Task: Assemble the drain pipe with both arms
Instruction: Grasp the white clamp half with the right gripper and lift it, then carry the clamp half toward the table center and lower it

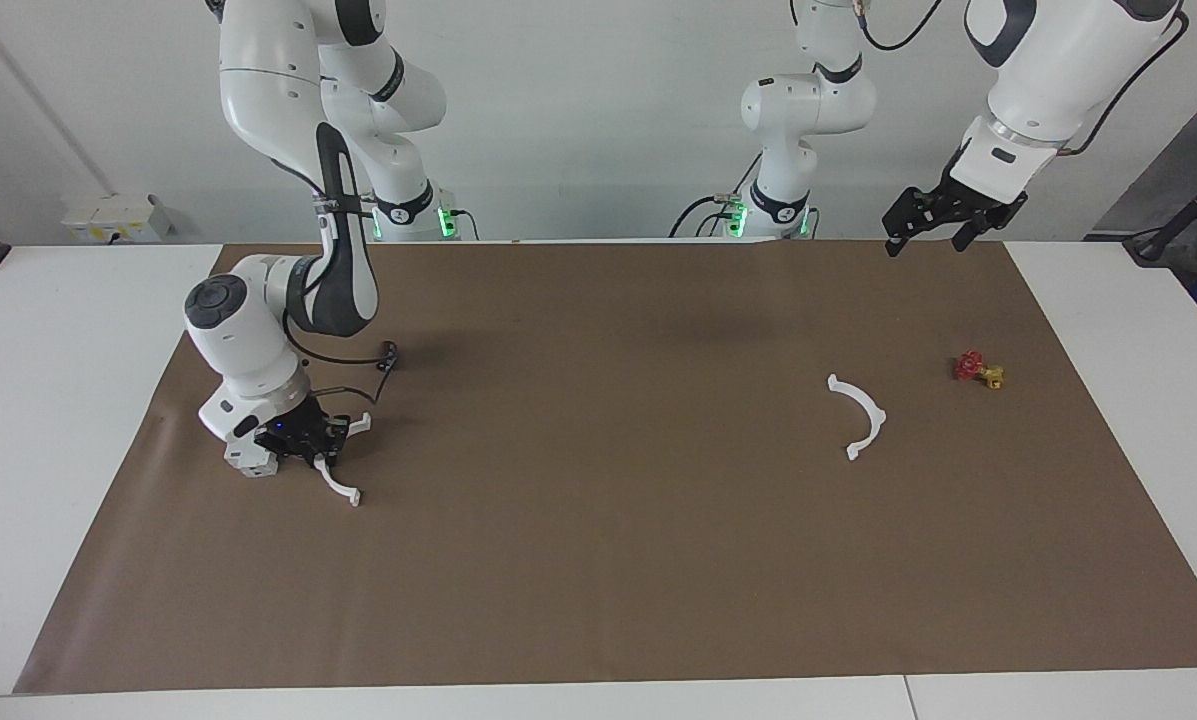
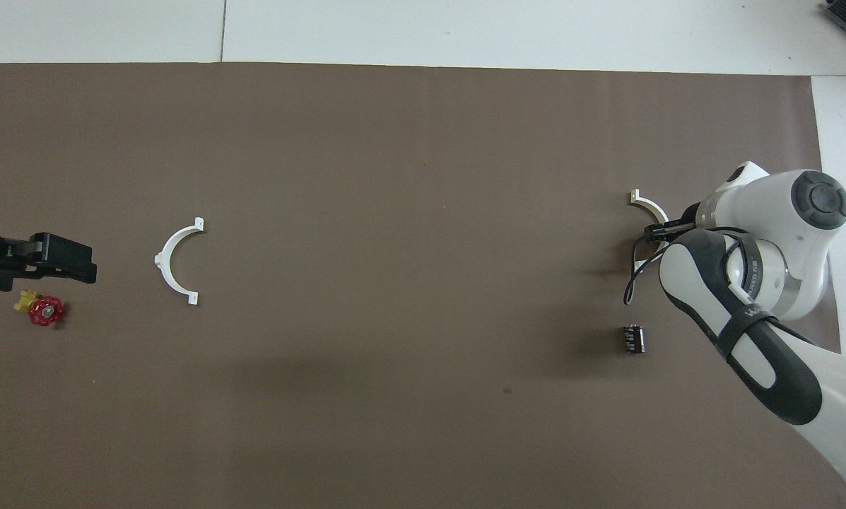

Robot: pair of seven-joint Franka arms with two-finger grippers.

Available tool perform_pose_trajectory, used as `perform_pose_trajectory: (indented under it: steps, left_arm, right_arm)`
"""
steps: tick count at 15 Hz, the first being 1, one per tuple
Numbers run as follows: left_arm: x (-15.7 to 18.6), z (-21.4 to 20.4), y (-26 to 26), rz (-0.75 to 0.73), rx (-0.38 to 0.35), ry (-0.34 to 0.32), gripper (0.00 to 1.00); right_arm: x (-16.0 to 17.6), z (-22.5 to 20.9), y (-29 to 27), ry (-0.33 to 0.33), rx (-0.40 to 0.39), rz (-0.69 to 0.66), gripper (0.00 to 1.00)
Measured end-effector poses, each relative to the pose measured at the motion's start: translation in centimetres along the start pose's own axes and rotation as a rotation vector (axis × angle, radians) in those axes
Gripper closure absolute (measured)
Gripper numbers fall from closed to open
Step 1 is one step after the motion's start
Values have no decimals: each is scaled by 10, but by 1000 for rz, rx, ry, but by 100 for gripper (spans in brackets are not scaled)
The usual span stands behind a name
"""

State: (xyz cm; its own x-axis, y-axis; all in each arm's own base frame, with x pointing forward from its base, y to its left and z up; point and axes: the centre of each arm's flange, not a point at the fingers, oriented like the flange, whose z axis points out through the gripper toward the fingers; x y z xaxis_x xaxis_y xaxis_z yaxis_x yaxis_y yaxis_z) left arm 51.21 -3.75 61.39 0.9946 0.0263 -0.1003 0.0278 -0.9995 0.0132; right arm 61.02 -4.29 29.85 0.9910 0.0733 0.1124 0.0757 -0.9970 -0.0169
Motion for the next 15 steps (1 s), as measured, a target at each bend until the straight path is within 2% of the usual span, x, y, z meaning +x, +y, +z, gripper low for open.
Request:
perform_pose_trajectory:
  steps: [4, 8, 12, 15]
  left_arm:
    - [0, 0, 0, 0, 0, 1, 0]
    - [1, 1, -1, -2, -1, 6, 0]
    - [2, 2, -1, -2, -1, 10, 0]
    - [2, 4, -1, -2, -1, 7, 0]
  right_arm:
    - [30, -41, -25, 4, 20, 80, 79]
    - [55, -88, -126, -17, 51, 176, 79]
    - [38, -80, -248, -41, 62, 202, 79]
    - [22, -53, -316, -33, 63, 159, 79]
